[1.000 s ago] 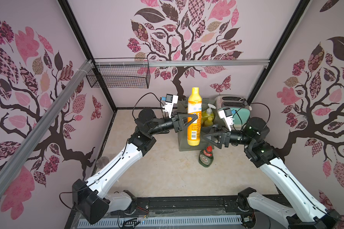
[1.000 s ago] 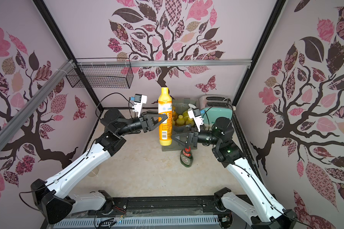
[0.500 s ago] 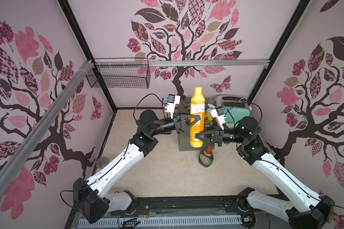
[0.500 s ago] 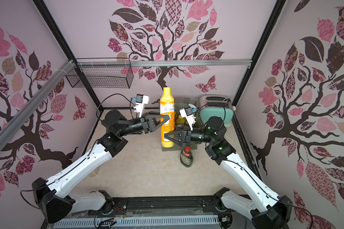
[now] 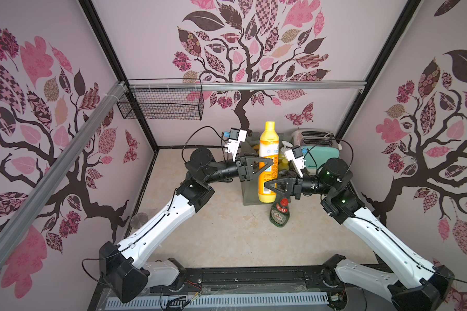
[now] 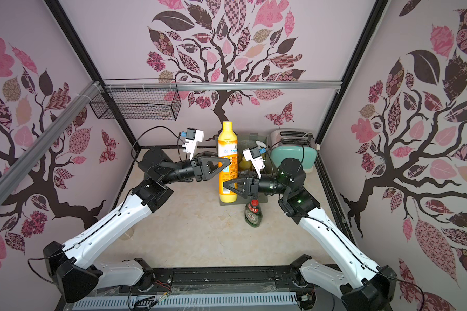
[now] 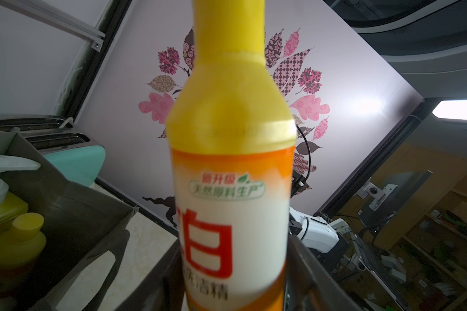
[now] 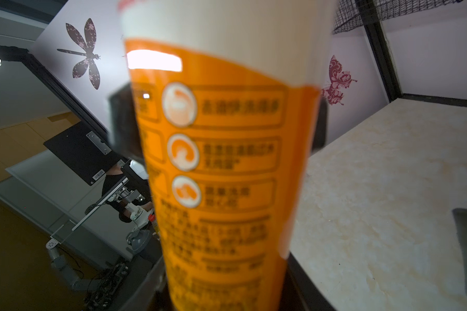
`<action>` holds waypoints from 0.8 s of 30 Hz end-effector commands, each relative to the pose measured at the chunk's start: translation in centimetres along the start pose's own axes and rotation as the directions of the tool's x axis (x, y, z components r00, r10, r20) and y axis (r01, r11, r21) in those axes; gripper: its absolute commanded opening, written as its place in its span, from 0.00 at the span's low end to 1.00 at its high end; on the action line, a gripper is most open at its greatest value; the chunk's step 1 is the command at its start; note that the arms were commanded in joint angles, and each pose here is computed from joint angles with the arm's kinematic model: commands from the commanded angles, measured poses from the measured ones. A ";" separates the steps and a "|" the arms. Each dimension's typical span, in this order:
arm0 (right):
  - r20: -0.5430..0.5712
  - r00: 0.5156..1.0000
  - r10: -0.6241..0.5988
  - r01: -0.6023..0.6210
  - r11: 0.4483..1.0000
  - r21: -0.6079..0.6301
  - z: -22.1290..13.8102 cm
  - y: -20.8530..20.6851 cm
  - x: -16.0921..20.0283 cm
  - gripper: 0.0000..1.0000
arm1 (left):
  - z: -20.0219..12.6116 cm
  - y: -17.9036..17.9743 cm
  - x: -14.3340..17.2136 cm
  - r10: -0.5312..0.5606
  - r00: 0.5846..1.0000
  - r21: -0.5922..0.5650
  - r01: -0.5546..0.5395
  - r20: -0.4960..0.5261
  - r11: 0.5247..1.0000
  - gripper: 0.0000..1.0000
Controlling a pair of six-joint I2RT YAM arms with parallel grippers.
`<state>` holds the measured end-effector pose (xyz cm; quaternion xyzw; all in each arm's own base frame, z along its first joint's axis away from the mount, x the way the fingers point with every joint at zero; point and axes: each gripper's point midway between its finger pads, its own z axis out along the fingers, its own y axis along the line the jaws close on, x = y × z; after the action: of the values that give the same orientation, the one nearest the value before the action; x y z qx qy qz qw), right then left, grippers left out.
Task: Pack dish soap into the shopping bag
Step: Adjust the bottle of dish soap.
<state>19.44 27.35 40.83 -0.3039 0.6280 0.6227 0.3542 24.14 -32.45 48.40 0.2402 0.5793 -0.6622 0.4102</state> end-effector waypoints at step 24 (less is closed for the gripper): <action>-0.152 0.988 0.000 0.023 0.989 0.149 -1.4 0.0 1.3 0.68 | 0.8 -3.8 -1.3 0.143 0.982 0.154 -0.123 -0.126 0.980 0.04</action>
<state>17.87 26.71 39.56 -0.3476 0.6682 0.5750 0.3194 23.39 -33.57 48.65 0.3206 0.5877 -0.6583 0.3442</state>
